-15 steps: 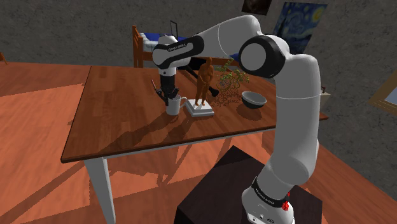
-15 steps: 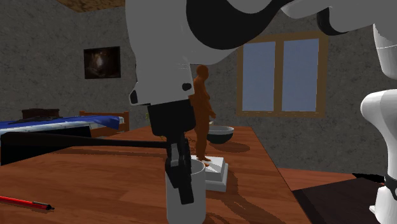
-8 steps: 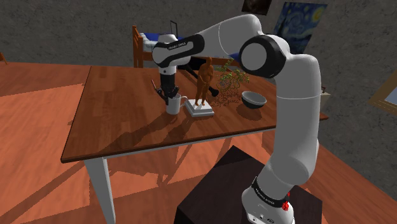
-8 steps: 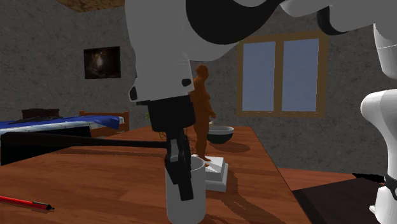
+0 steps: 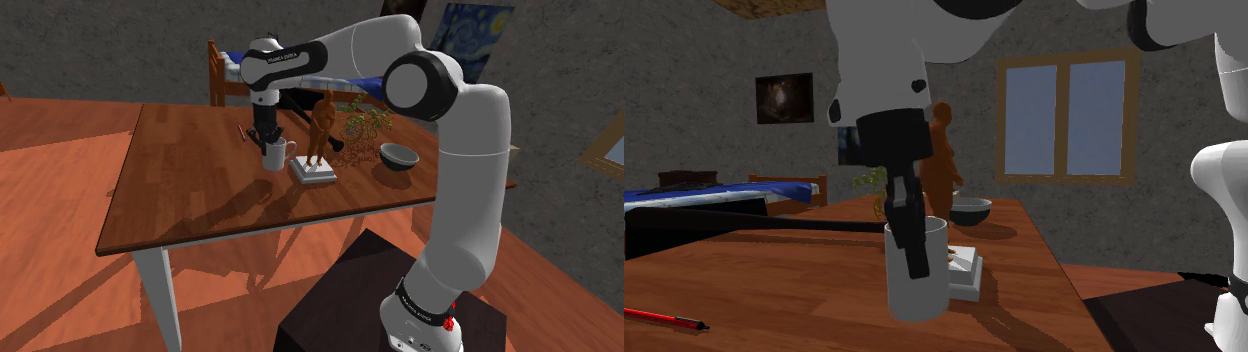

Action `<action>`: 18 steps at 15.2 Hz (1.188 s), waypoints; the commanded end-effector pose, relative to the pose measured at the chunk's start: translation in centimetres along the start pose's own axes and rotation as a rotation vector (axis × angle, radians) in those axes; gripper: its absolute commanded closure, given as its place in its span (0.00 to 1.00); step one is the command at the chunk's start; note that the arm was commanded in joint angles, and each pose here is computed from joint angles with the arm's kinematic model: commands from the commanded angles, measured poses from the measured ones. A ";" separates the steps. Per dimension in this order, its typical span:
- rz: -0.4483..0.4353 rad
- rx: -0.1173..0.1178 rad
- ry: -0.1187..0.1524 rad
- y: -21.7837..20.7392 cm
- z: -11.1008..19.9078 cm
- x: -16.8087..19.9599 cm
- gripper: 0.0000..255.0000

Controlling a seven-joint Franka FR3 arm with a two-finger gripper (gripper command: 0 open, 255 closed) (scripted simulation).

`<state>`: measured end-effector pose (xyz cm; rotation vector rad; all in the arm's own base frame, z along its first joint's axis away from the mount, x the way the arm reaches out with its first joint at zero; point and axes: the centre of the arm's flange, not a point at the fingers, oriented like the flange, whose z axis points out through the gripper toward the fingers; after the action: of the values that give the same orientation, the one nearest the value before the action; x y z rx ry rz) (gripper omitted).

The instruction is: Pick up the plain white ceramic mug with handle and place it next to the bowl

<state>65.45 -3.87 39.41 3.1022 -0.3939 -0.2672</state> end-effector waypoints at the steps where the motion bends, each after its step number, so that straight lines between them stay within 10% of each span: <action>1: 0.000 0.000 0.000 -0.1 -1.1 -0.1 1.00; 18: 0.000 0.000 0.000 0.1 -10.0 -1.6 1.00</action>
<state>65.58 -3.84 48.94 3.1020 -0.3937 -0.2669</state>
